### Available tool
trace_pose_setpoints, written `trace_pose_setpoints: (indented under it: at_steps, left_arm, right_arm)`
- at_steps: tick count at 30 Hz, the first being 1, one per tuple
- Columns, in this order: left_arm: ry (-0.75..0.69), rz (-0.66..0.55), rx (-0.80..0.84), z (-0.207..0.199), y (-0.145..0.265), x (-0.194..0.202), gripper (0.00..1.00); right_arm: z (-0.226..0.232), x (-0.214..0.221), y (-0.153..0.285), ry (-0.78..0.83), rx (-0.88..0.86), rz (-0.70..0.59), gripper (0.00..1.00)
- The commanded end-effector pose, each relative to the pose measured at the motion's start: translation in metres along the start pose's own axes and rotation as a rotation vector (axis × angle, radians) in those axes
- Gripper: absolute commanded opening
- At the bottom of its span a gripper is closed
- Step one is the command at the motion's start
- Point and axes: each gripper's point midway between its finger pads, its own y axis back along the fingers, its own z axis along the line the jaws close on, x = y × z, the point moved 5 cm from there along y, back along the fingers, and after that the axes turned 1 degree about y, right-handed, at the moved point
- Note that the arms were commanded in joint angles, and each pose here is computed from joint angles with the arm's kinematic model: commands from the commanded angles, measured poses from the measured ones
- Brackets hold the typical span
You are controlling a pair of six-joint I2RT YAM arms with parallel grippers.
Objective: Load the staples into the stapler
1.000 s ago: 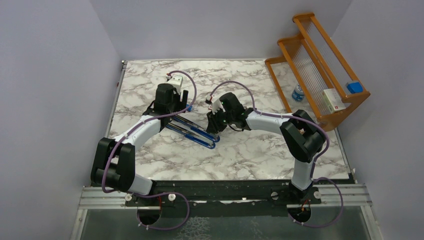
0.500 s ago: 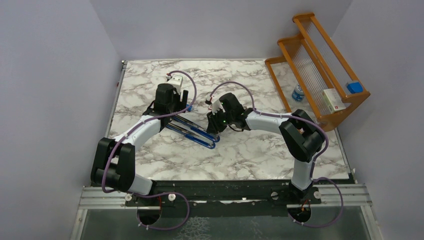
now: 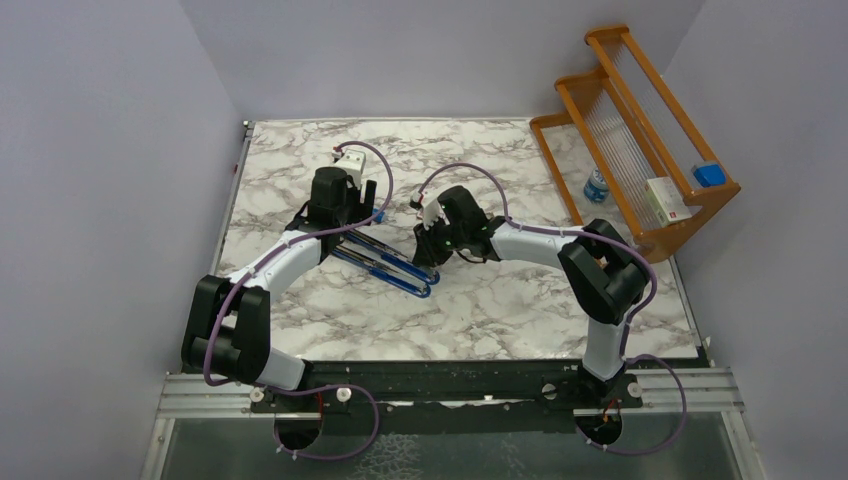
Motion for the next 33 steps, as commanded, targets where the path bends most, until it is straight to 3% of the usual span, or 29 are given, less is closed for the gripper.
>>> trace_pose_setpoints:
  at_steps: [1,33]
  left_arm:
    - [0.013,-0.049,0.009,0.001,0.006,-0.01,0.81]
    - [0.014,-0.051,0.011,0.001,0.006,-0.011,0.81]
  right_arm:
    - [0.002,-0.004,-0.001,0.021,-0.001,-0.001,0.19]
    - [0.013,-0.02,0.01,0.093,-0.007,-0.045,0.17]
